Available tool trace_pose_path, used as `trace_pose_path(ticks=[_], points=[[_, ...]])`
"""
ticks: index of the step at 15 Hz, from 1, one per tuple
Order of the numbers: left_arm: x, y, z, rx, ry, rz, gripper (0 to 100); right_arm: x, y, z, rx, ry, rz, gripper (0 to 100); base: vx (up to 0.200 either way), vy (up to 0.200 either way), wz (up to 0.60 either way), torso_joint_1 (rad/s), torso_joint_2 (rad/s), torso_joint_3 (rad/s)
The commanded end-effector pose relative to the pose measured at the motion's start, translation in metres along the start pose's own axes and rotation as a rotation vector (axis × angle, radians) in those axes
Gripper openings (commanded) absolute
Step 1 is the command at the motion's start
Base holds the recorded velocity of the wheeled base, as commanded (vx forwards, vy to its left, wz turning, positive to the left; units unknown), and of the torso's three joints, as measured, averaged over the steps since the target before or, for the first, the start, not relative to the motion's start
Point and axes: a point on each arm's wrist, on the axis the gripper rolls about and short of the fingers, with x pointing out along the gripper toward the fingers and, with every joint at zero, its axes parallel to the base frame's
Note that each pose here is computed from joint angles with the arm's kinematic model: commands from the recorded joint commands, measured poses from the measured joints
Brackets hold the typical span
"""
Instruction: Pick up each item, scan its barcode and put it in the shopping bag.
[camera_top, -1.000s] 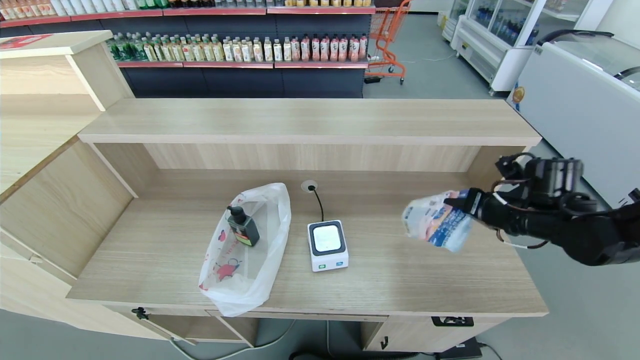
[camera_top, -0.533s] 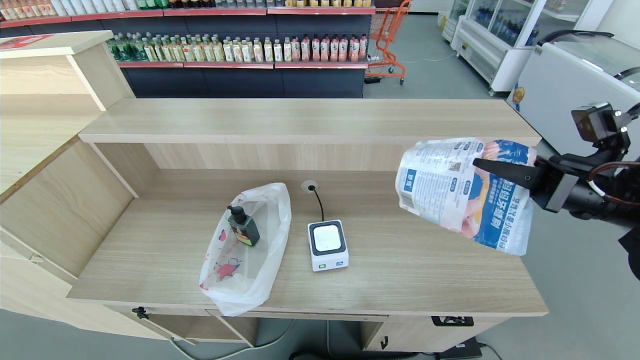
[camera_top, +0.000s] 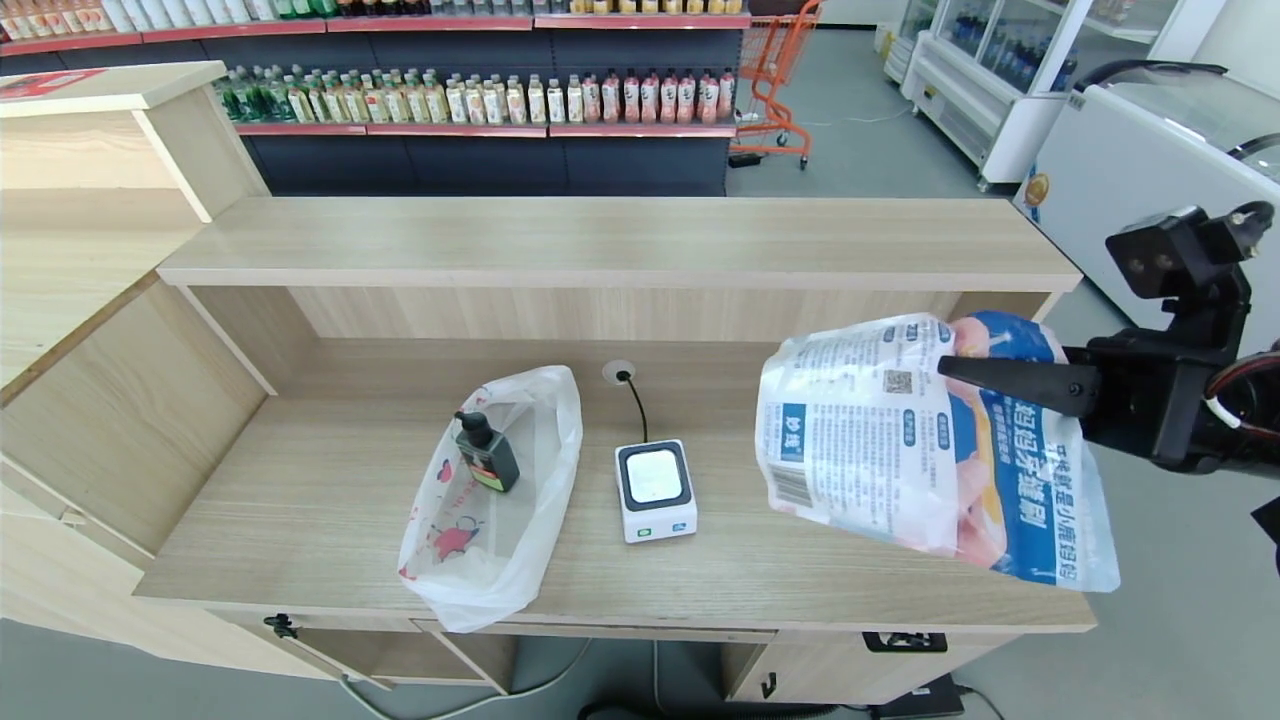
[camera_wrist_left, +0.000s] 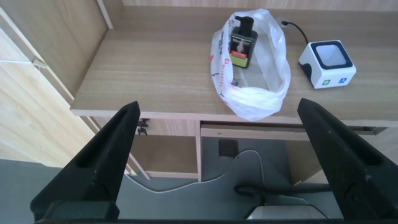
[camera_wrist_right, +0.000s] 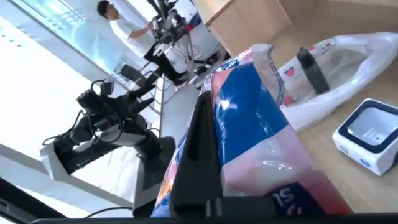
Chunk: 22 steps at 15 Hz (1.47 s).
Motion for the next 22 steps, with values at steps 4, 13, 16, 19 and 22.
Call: trace_pose_path(ticks=[4, 13, 16, 19, 22], points=[[0.000, 0.000, 0.000, 0.000, 0.000, 0.001, 100, 0.019, 0.004, -0.013, 0.071, 0.049, 0.081, 0, 0.000, 0.000, 0.00, 0.000, 0.00, 0.000], [0.000, 0.000, 0.000, 0.000, 0.000, 0.000, 100, 0.016, 0.037, -0.018, 0.277, 0.071, 0.116, 0, 0.000, 0.000, 0.00, 0.000, 0.00, 0.000], [0.000, 0.000, 0.000, 0.000, 0.000, 0.000, 100, 0.017, 0.035, -0.022, 0.311, 0.059, 0.096, 0, 0.000, 0.000, 0.00, 0.000, 0.00, 0.000], [0.000, 0.000, 0.000, 0.000, 0.000, 0.000, 100, 0.017, 0.035, -0.024, 0.321, 0.062, 0.093, 0, 0.000, 0.000, 0.00, 0.000, 0.00, 0.000], [0.000, 0.000, 0.000, 0.000, 0.000, 0.000, 100, 0.018, 0.041, -0.028, 0.366, 0.085, 0.093, 0, 0.000, 0.000, 0.00, 0.000, 0.00, 0.000]])
